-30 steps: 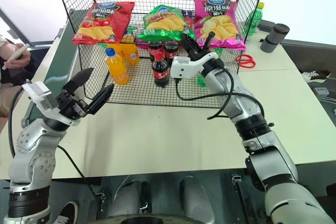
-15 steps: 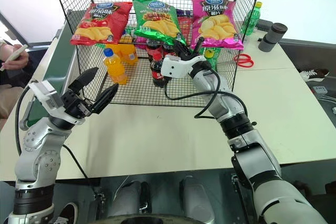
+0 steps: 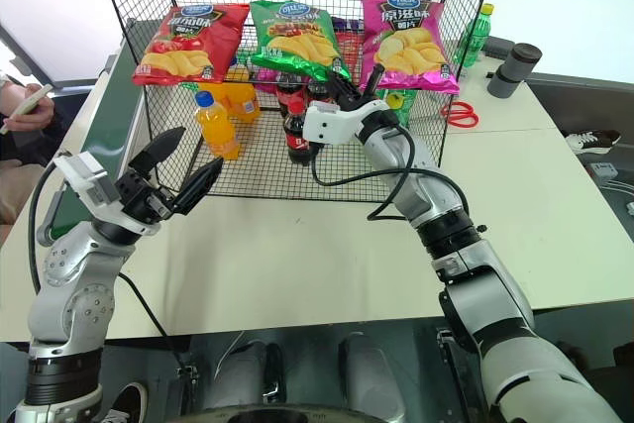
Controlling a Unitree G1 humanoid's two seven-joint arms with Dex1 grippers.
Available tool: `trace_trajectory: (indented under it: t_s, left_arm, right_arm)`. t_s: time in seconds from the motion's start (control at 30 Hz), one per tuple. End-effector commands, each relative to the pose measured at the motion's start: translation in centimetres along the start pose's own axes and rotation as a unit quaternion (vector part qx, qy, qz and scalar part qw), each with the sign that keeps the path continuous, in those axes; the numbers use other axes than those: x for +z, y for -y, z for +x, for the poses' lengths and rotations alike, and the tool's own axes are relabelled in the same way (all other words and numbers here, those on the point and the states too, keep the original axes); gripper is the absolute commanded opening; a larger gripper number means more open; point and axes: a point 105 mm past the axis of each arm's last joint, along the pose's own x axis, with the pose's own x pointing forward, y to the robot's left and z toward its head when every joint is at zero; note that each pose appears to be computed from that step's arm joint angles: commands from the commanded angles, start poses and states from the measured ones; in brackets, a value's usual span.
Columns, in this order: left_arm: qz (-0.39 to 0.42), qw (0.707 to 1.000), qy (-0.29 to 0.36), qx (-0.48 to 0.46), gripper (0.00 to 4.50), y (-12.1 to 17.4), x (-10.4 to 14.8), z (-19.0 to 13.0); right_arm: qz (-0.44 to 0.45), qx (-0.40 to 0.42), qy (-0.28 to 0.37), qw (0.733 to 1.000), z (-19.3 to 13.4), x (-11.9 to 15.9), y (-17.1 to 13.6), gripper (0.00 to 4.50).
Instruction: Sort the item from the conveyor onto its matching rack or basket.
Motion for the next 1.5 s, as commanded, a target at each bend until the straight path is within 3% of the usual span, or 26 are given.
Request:
trace_trajectory:
  t_s: [0.03,0.2,0.47,0.6,0.67,0.73,0.87,1.0,1.1,1.17,1.23,1.27,1.5]
  left_arm:
    - [0.016,1.000,0.011,-0.004,4.50,0.1,0.7,0.1]
    - [0.016,1.000,0.007,-0.006,4.50,0.1,0.5,0.1]
    - [0.011,1.000,-0.006,-0.006,4.50,0.1,0.1,-0.2]
    - [0.013,1.000,-0.023,0.004,4.50,-0.3,-0.4,-0.6]
    - [0.012,0.999,-0.040,0.023,4.50,-1.0,-0.9,-1.1]
    - [0.013,0.997,-0.069,0.027,4.50,-1.6,-1.3,-1.9]
    - [0.005,0.993,-0.112,0.028,4.50,-2.9,-1.6,-3.6]
    - [0.014,0.989,-0.146,0.020,4.50,-4.3,-1.3,-4.7]
    - [0.010,0.983,-0.180,0.033,4.50,-5.6,-1.8,-6.0]
    - [-0.011,0.980,-0.191,0.059,4.50,-6.9,-2.3,-7.2]
    - [-0.022,0.979,-0.192,0.065,4.50,-7.4,-2.3,-7.7]
    - [-0.018,0.980,-0.190,0.061,4.50,-7.5,-2.1,-7.7]
    - [0.017,0.977,-0.206,0.059,4.50,-7.2,-2.6,-7.4]
  right_arm:
    - [0.012,-0.034,0.012,0.999,0.2,0.5,2.4,0.84]
    - [0.038,-0.022,0.037,0.998,-0.3,1.3,2.2,3.08]
    - [0.087,-0.003,0.102,0.991,-2.8,3.2,2.5,3.08]
    - [0.209,-0.033,0.126,0.969,-5.3,3.3,3.6,3.08]
    - [0.352,-0.055,0.173,0.918,-7.3,4.4,5.2,3.08]
    - [0.501,-0.037,0.171,0.847,-9.1,3.4,5.4,3.08]
    - [0.595,0.058,0.171,0.783,-12.4,2.0,5.0,3.08]
    - [0.603,0.196,0.119,0.764,-16.3,0.7,2.0,3.08]
    - [0.615,0.252,0.074,0.744,-18.9,-0.7,0.1,3.08]
    - [0.611,0.256,0.067,0.746,-19.5,-1.3,-0.1,3.35]
    - [0.609,0.263,0.068,0.745,-20.0,-1.4,-0.2,3.93]
    - [0.611,0.265,0.069,0.743,-20.2,-1.4,-0.3,4.43]
    - [0.623,0.271,0.055,0.731,-20.2,-1.9,-0.4,4.43]
